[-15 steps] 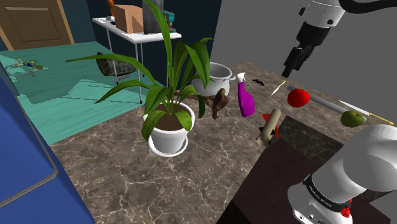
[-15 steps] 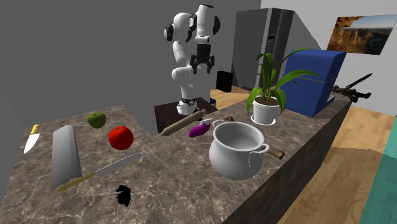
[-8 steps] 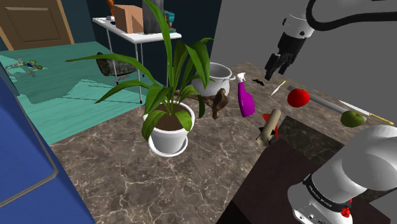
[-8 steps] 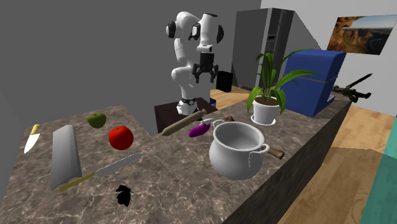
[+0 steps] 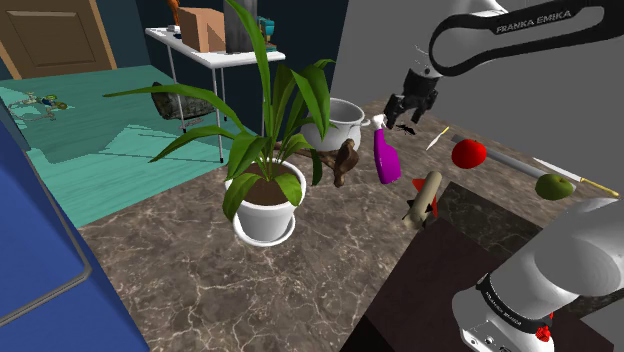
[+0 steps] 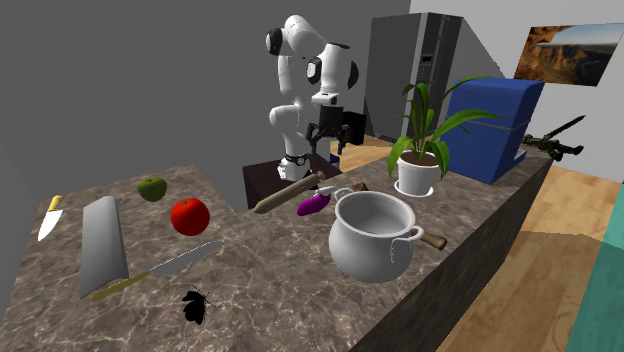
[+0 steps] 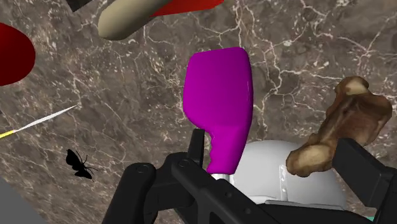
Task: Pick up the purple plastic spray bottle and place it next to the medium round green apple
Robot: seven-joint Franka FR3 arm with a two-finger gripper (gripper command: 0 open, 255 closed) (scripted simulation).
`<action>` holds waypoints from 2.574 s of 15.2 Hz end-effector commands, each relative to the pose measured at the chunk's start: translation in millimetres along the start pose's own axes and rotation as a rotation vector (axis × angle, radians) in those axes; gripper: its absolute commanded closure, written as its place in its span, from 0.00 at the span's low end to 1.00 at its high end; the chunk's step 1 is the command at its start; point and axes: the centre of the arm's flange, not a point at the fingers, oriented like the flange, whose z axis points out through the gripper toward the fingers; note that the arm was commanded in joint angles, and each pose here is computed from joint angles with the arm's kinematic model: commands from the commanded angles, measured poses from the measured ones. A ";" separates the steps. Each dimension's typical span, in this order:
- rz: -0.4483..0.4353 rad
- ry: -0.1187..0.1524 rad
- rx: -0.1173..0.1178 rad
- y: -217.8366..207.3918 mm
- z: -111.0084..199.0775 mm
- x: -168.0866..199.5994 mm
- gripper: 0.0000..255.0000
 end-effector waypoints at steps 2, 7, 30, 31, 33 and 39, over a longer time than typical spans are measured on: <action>0.073 0.016 -0.010 3.0 29.0 26.5 0.00; 0.191 0.040 -0.027 10.7 71.7 72.4 0.00; 0.234 0.049 -0.033 15.6 128.0 94.8 1.00; 0.234 0.049 -0.033 14.5 128.4 95.1 1.00; 0.234 0.049 -0.033 12.7 130.6 93.2 1.00; 0.234 0.049 -0.033 19.7 100.5 93.6 1.00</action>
